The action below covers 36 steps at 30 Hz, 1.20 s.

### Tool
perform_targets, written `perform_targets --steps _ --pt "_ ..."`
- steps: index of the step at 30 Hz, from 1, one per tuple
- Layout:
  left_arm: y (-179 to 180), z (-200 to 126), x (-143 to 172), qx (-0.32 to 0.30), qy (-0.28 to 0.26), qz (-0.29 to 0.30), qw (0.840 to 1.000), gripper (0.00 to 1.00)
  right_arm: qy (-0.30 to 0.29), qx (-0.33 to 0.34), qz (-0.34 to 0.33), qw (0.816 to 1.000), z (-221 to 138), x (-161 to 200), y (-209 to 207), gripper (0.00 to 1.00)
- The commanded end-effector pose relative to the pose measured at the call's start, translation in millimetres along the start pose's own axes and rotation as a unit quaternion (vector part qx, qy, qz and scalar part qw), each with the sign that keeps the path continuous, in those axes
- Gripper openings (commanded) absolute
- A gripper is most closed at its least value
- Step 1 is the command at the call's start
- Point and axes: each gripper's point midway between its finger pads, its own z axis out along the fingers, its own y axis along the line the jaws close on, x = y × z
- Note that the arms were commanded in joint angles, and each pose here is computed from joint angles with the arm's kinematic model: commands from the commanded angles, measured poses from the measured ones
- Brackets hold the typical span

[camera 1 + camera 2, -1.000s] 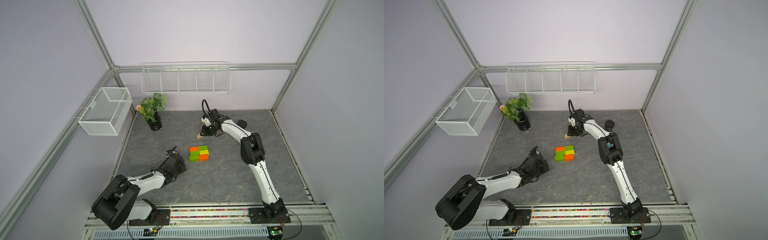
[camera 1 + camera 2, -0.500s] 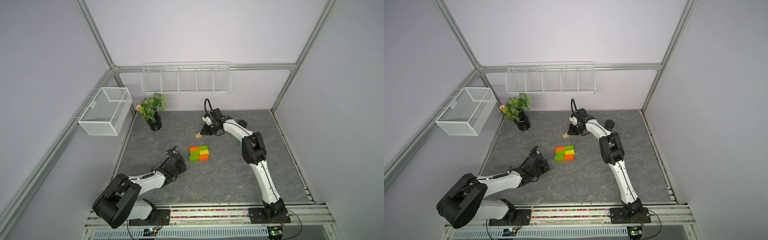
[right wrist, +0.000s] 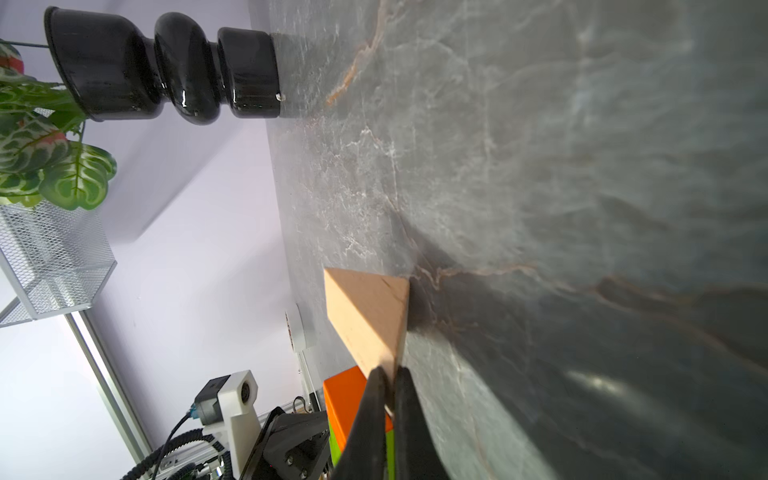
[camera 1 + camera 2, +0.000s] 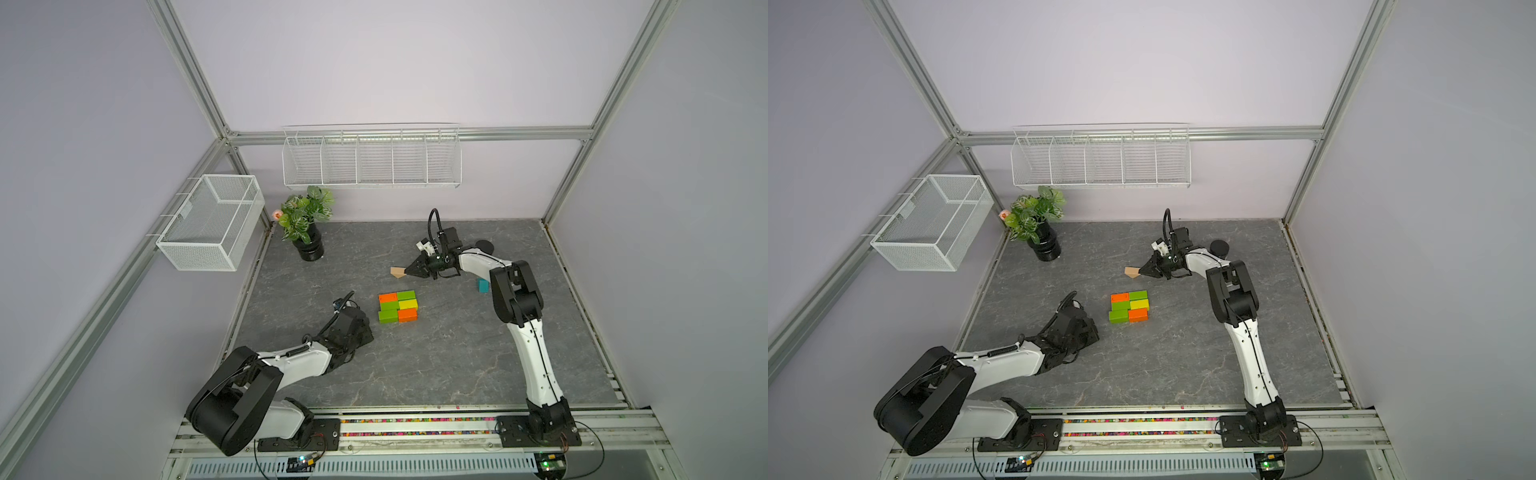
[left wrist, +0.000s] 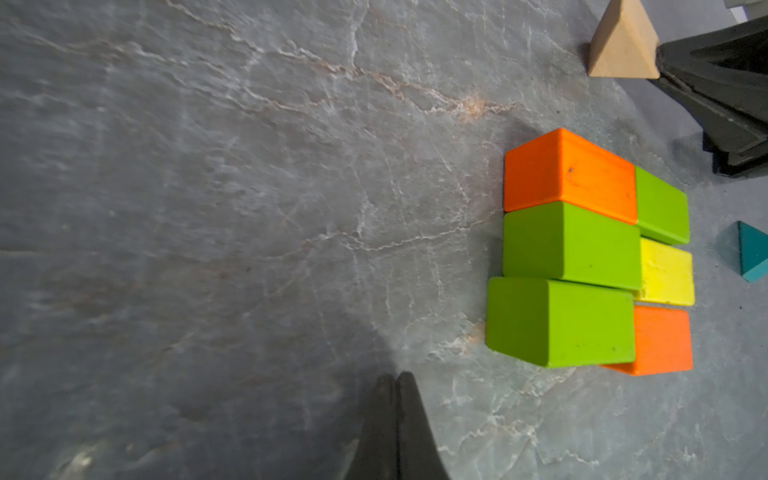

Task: Assemble a piece of candy with building blocks
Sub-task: Adjust the building block at the center of the board, then pick up the building block from the center of the board.

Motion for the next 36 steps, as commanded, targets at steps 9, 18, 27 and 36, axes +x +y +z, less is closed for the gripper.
perform_targets --steps 9,18,27,36 --pt "55 4 53 -0.09 0.094 0.016 0.991 0.0 -0.032 0.1 0.029 0.994 -32 6 -30 0.19" --pt "56 6 54 -0.094 0.099 0.017 0.991 0.0 -0.053 0.163 -0.183 0.968 -34 12 39 0.35" --pt "58 -3 48 -0.093 0.079 0.012 0.992 0.0 -0.014 0.245 -0.302 0.921 4 15 54 0.41" --pt "58 -2 50 -0.093 0.083 0.014 0.992 0.0 0.028 0.26 -0.408 0.875 11 -6 47 0.56"
